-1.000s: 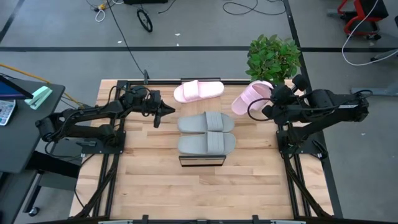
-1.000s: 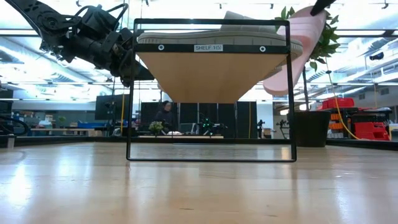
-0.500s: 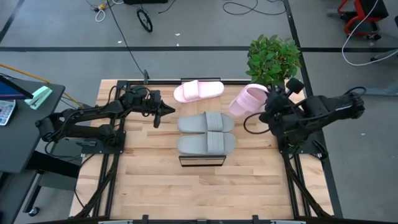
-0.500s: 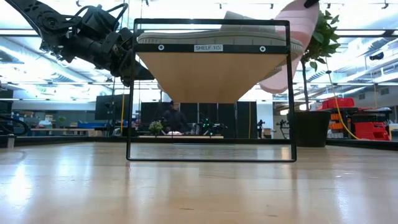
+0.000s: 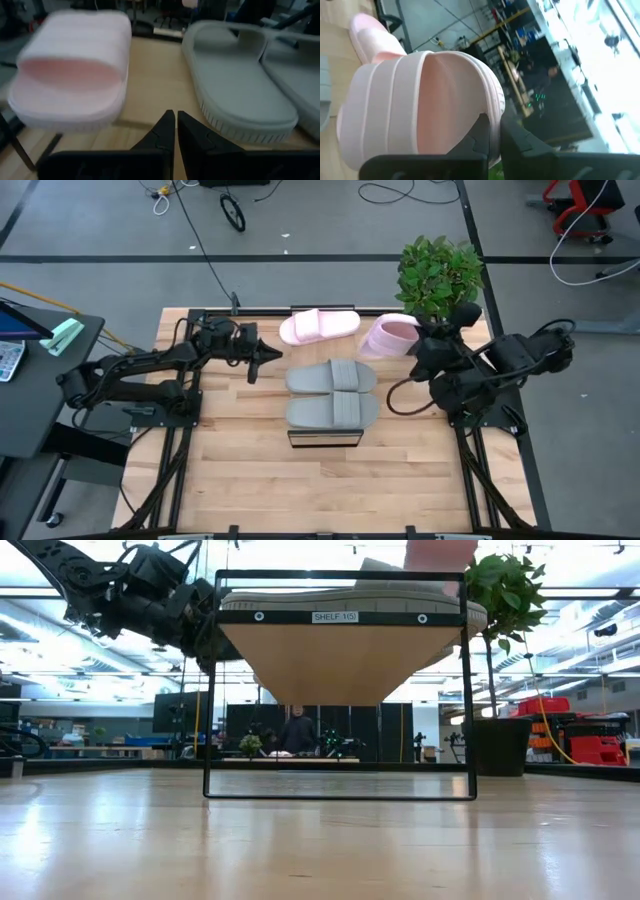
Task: Pick and place slides into the shelf
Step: Put the pink slipper on the shelf
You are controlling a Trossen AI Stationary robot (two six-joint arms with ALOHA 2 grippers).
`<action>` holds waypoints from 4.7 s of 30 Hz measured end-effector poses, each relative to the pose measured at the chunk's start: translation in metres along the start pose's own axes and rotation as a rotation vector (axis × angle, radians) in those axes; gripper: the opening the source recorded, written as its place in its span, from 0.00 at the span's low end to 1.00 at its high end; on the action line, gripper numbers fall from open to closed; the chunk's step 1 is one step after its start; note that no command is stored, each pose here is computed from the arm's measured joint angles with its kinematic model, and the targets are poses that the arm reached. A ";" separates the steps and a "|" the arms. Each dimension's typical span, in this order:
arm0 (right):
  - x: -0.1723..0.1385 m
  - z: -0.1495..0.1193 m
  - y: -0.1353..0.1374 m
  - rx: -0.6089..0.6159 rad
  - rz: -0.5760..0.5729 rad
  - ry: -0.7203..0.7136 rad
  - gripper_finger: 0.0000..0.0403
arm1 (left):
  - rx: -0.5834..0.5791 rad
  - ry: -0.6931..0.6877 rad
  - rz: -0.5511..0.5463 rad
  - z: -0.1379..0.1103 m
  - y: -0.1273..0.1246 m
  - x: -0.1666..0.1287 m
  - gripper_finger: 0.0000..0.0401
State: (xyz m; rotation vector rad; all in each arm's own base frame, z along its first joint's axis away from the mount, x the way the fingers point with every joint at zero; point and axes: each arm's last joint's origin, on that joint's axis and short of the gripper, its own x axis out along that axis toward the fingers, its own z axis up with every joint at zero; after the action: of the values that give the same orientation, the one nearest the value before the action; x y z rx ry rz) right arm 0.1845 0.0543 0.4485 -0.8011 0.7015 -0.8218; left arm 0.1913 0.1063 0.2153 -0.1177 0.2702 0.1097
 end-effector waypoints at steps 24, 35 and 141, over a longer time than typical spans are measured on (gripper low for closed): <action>-0.012 0.090 -0.008 -0.151 -0.028 -0.124 0.05 | 0.379 -0.237 -0.138 0.186 -0.046 -0.043 0.24; -0.013 0.119 -0.015 -0.142 0.003 -0.263 0.05 | 0.429 -0.367 -0.164 0.212 -0.067 -0.053 0.29; 0.091 0.143 0.021 -0.324 0.117 -0.230 0.05 | 0.366 -0.178 -0.035 0.254 -0.061 0.008 0.42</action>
State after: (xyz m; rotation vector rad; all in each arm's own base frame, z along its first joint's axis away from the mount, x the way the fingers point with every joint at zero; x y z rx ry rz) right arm 0.3508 0.0346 0.4845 -1.1161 0.6773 -0.5047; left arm 0.2724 0.0801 0.4625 0.2494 0.1072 0.0340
